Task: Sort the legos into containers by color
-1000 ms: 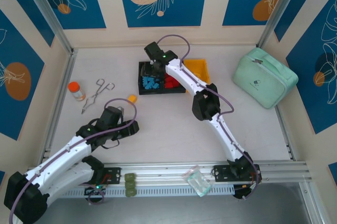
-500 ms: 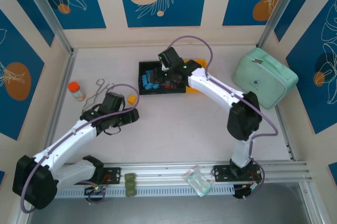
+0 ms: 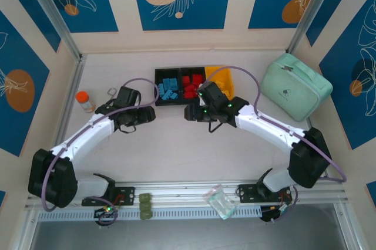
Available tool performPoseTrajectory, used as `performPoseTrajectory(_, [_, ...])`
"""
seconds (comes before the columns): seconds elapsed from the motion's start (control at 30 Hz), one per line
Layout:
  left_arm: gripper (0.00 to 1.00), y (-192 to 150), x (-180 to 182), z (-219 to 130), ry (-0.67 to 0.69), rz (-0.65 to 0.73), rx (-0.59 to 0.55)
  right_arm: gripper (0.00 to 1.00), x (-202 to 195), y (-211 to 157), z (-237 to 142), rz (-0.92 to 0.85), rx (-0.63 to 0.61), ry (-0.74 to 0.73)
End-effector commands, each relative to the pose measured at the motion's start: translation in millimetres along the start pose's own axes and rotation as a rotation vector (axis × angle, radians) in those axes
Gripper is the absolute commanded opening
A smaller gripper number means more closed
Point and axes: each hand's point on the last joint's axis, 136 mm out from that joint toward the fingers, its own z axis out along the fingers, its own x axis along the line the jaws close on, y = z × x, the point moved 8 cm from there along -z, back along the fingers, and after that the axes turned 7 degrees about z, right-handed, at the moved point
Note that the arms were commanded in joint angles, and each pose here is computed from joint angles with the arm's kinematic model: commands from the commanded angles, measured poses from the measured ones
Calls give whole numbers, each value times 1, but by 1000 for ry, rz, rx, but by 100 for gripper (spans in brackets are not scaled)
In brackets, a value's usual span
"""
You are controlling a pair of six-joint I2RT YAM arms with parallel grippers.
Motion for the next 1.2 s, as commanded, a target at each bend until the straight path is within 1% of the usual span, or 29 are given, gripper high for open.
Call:
performPoseTrajectory(0.0, [69,15,0,1,-12,40,-4,56,-2,-11,-8,4,-15,30])
performPoseTrajectory(0.23, [68,31,8,13,41,92,46,59,-22,-42,-14,24,-2,31])
performPoseTrajectory(0.47, [66,39,19,45,115,106,150,59,-45,-64,-16,78,13,8])
performPoseTrajectory(0.63, [68,45,21,65,148,116,190,59,-56,-71,-16,106,8,-2])
performPoseTrajectory(0.93, [69,47,27,88,187,141,230,59,-68,-76,-15,141,11,-15])
performPoseTrajectory(1.17, [67,48,30,104,216,151,251,59,-73,-77,-15,161,13,-18])
